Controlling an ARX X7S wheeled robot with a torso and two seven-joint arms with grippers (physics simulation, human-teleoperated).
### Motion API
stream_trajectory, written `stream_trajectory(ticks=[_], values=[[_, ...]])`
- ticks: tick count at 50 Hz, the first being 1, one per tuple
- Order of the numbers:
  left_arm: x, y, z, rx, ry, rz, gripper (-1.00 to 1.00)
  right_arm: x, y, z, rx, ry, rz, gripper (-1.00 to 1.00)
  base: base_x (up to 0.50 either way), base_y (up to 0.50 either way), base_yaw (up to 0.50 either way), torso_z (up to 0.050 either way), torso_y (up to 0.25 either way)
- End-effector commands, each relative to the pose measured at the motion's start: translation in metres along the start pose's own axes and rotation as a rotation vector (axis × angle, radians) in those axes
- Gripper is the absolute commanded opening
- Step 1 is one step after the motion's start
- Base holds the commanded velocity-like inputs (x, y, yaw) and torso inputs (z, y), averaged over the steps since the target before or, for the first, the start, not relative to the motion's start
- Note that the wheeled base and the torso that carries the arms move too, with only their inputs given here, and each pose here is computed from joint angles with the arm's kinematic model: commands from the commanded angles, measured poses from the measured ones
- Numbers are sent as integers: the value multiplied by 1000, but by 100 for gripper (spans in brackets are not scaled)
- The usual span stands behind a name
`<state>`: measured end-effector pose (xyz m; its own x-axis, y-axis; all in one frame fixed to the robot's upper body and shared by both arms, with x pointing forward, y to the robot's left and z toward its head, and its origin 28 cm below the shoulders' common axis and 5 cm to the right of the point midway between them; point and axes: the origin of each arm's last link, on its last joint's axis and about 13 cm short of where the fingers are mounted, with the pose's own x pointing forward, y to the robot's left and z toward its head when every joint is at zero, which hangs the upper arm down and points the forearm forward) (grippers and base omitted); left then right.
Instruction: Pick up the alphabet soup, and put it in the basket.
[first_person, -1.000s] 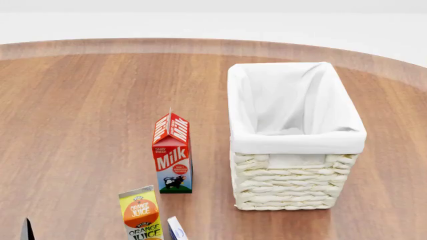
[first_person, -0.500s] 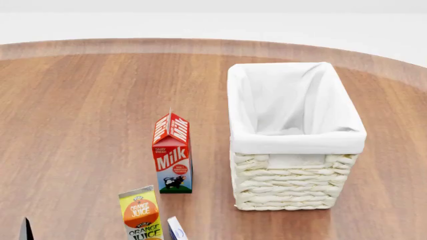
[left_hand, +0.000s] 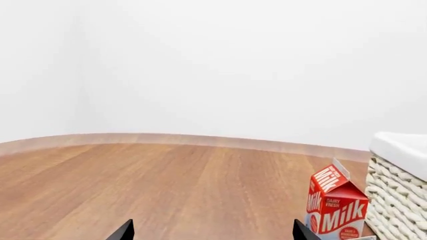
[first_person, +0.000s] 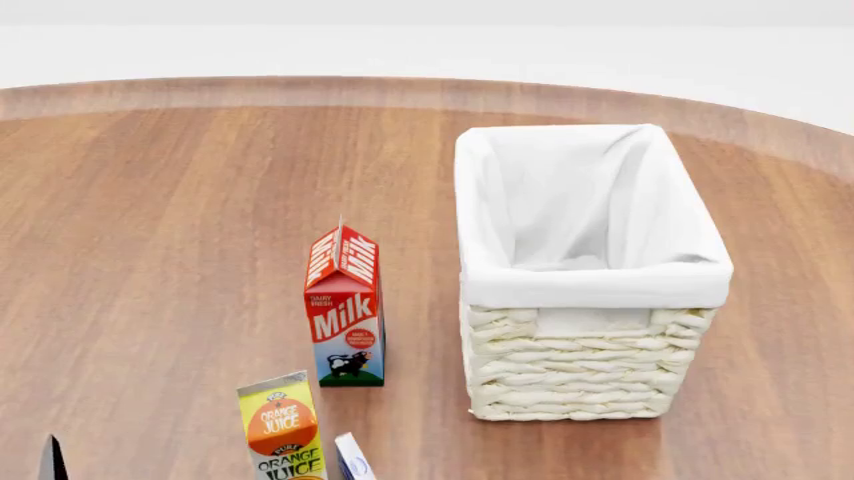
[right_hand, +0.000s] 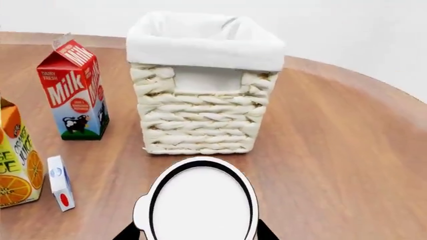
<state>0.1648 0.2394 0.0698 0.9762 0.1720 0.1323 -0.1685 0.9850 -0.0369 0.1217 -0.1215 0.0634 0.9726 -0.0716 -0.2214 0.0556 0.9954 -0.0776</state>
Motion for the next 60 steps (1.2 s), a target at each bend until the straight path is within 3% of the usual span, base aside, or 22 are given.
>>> stream_trajectory(ticks=[1, 8, 14, 17, 21, 32, 37, 46, 60], values=[[3, 2, 1, -5, -20, 8, 100, -5, -3, 26, -76, -251, -69, -100, 0, 0, 0, 0, 0], [4, 2, 2, -8, -21, 6, 100, 0, -6, 33, -148, -364, -105, -100, 0, 0, 0, 0, 0], [5, 1, 2, -8, -23, 2, 100, 6, -7, 41, -145, -409, -98, -100, 0, 0, 0, 0, 0], [5, 1, 2, -8, -20, 3, 100, 6, -8, 46, -91, -451, -74, -100, 0, 0, 0, 0, 0], [5, 1, 2, -9, -20, 2, 100, 10, -11, 54, -12, -418, -38, -100, 0, 0, 0, 0, 0], [5, 1, 3, -13, -23, 0, 100, 35, -19, 81, 56, -417, -72, -100, 0, 0, 0, 0, 1], [5, 1, 3, -14, -23, 0, 100, 50, -21, 91, 45, -377, -82, -100, 0, 0, 0, 0, 0], [4, 2, 2, -19, -22, 0, 100, 71, -29, 103, 102, -302, -93, -100, 0, 0, 0, 0, 1], [4, 1, 2, -18, -21, -1, 100, 69, -29, 106, 122, -314, -72, -100, 0, 0, 0, 0, 1]])
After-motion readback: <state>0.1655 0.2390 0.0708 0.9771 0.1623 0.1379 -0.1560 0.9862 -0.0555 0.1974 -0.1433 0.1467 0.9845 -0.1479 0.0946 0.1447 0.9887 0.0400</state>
